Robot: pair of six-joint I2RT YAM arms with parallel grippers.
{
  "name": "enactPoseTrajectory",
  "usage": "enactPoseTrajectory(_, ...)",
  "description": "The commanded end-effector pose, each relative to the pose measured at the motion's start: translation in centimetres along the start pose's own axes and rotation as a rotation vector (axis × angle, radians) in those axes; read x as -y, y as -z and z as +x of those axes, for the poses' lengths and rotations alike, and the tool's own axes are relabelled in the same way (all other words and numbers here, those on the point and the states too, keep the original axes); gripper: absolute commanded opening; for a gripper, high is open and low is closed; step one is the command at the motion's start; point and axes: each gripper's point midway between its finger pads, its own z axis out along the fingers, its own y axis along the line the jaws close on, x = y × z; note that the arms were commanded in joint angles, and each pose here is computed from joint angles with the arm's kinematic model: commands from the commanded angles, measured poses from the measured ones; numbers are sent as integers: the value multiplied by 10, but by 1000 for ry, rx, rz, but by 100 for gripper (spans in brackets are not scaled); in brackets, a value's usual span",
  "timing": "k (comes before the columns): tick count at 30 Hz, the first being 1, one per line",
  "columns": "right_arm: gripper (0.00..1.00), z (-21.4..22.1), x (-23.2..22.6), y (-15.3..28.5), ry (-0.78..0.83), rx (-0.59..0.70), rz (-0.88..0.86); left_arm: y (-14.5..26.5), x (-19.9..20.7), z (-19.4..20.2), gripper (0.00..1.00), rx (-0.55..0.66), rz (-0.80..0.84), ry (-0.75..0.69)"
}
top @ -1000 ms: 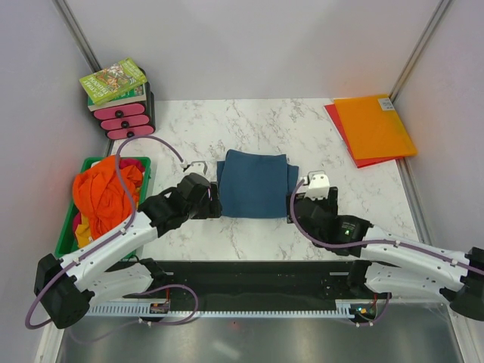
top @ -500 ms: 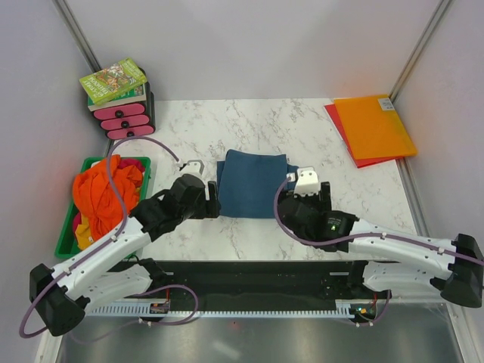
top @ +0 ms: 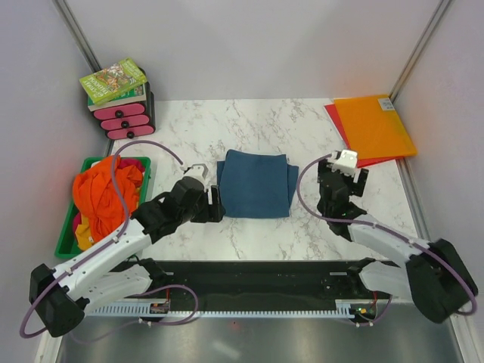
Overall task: Fold and stack the t-shirts
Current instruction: Put the neatly folded tshirt into the corner of the board with the right arm
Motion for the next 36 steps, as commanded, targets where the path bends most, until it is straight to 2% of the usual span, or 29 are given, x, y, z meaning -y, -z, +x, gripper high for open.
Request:
enactPoseTrajectory(1, 98, 6, -10, -18, -61, 84, -9, 2, 19, -8, 79, 14, 77, 26)
enactPoseTrajectory(6, 98, 46, -5, -34, 31, 41, 49, 4, 26, -12, 79, 13, 103, 42)
enactPoseTrajectory(10, 98, 46, -2, -44, -11, 66, 80, 0, 25, -10, 79, 11, 94, 39)
enactPoseTrajectory(14, 98, 62, 24, -45, -101, 85, 141, -7, 26, -6, 78, -6, 95, 50)
enactPoseTrajectory(22, 98, 63, 9, -48, -74, 86, -15, -17, 35, 6, 76, -61, 133, 78)
enactPoseTrajectory(24, 98, 57, -12, -46, -97, 120, -210, -16, 36, 8, 76, -63, 135, 82)
enactPoseTrajectory(26, 98, 81, -10, -46, -87, 94, -315, -17, 34, 10, 76, -64, 129, 89)
enactPoseTrajectory(27, 98, 64, -18, -43, -123, 168, -371, -16, 34, 12, 75, -65, 129, 93)
enactPoseTrajectory(28, 98, 52, -23, -50, -121, 165, -374, -16, 34, 12, 75, -64, 131, 95)
enactPoseTrajectory(30, 98, 72, -40, -54, -75, 60, -465, -16, 33, 14, 75, -62, 128, 98)
enactPoseTrajectory(36, 98, 73, -29, -62, -91, 50, -425, -17, 28, 14, 75, -52, 103, 94)
